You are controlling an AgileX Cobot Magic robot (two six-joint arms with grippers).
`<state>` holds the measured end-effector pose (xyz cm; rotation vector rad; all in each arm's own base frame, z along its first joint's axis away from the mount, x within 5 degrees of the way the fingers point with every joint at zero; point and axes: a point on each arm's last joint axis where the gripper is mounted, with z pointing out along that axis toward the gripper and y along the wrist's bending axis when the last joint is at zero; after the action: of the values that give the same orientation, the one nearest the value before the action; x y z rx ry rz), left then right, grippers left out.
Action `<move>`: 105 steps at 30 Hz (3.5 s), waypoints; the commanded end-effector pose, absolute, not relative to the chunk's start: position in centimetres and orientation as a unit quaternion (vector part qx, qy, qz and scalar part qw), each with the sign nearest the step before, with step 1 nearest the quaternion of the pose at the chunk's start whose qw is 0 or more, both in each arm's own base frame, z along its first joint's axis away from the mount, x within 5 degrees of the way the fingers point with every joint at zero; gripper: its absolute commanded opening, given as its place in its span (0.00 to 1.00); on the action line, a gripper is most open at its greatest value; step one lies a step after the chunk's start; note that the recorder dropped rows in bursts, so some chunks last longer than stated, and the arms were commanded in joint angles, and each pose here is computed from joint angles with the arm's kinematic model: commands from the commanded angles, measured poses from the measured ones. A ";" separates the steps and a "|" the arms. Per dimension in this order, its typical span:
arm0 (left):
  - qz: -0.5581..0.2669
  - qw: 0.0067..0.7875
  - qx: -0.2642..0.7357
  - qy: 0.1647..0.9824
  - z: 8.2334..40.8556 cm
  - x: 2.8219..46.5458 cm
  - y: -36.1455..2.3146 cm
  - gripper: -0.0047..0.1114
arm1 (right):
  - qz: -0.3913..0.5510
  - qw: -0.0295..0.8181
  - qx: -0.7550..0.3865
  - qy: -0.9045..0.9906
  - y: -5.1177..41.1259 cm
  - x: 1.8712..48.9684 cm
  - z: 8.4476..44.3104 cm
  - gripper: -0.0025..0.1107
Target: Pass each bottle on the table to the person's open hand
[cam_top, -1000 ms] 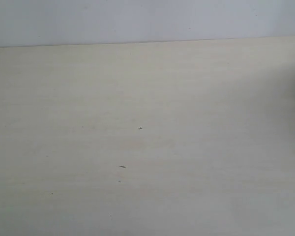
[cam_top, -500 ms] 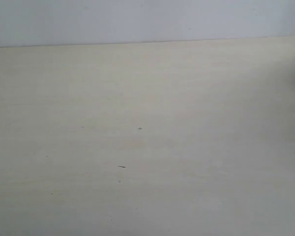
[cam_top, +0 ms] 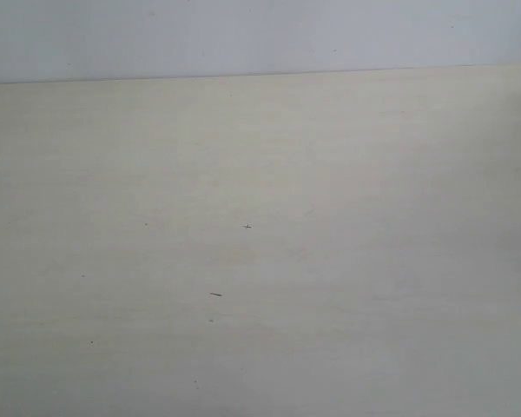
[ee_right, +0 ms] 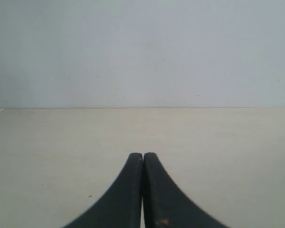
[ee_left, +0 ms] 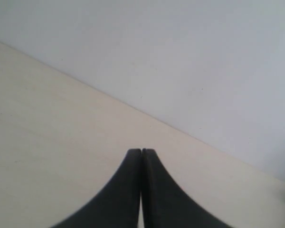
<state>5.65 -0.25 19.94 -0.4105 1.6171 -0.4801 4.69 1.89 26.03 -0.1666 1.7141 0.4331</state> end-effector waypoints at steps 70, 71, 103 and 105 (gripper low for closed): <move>0.026 0.626 -0.044 0.778 18.6 5.4 0.6 0.06 | 0.097 0.664 -0.013 0.742 0.7 5.1 26.2 0.02; 0.026 0.626 -0.044 0.778 18.6 5.4 0.6 0.06 | 0.087 0.669 0.011 0.738 0.5 5.2 26.0 0.02; 0.027 0.624 -0.044 0.780 18.5 5.4 0.6 0.06 | 0.055 0.714 0.068 0.695 -0.1 5.6 20.7 0.02; 0.027 0.624 -0.044 0.780 18.5 5.4 0.6 0.06 | 0.047 0.712 0.058 0.698 -0.1 5.6 20.7 0.02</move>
<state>5.40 0.65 18.57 -0.0918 1.7964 0.0681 5.68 -0.08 20.75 0.1471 1.5557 0.1244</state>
